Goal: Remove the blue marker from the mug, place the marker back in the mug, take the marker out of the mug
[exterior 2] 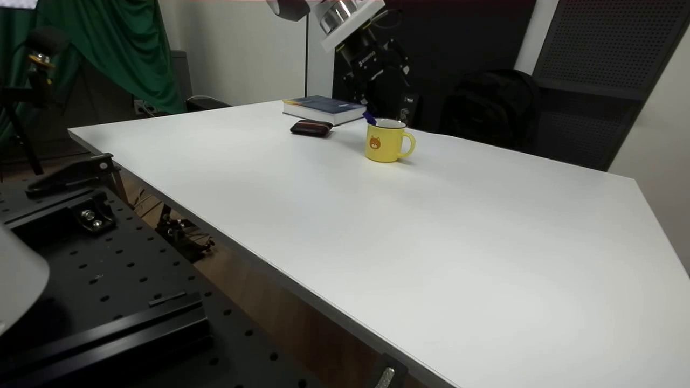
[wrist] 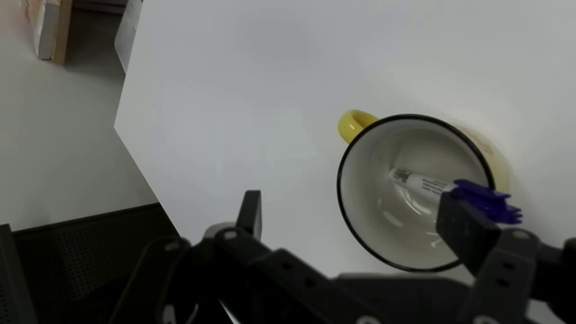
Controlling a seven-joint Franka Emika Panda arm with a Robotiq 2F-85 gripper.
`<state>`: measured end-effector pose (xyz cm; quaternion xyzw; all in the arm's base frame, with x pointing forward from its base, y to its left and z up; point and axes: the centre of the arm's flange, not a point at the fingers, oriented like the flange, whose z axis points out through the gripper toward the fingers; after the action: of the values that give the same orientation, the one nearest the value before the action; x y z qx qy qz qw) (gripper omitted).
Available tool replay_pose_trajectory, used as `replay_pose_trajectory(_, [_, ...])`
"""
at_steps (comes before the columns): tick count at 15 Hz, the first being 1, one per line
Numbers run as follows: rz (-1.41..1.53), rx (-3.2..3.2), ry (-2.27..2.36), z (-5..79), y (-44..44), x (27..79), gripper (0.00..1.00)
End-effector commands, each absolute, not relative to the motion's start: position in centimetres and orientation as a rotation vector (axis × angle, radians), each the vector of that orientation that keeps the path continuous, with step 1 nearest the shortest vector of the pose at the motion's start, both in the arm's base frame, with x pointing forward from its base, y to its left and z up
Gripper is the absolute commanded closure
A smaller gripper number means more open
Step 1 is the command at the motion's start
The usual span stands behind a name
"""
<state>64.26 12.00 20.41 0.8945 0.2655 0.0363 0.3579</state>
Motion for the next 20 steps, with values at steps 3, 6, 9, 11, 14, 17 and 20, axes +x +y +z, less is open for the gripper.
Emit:
replay_pose_trajectory(3, [0.096,2.267,0.673,20.3,12.8,64.9,0.00])
replay_pose_trajectory(6, [0.134,2.253,0.676,20.2,13.2,64.6,0.00])
replay_pose_trajectory(9, [0.173,2.230,0.692,20.1,14.1,64.6,0.00])
replay_pose_trajectory(11, [0.158,2.217,0.713,20.0,14.6,64.6,0.00])
replay_pose_trajectory(14, [0.155,2.213,0.742,19.8,15.7,64.3,0.00])
replay_pose_trajectory(17, [0.153,2.221,0.767,19.3,16.7,63.8,0.00])
replay_pose_trajectory(20, [0.140,2.230,0.780,18.4,17.0,63.3,0.00])
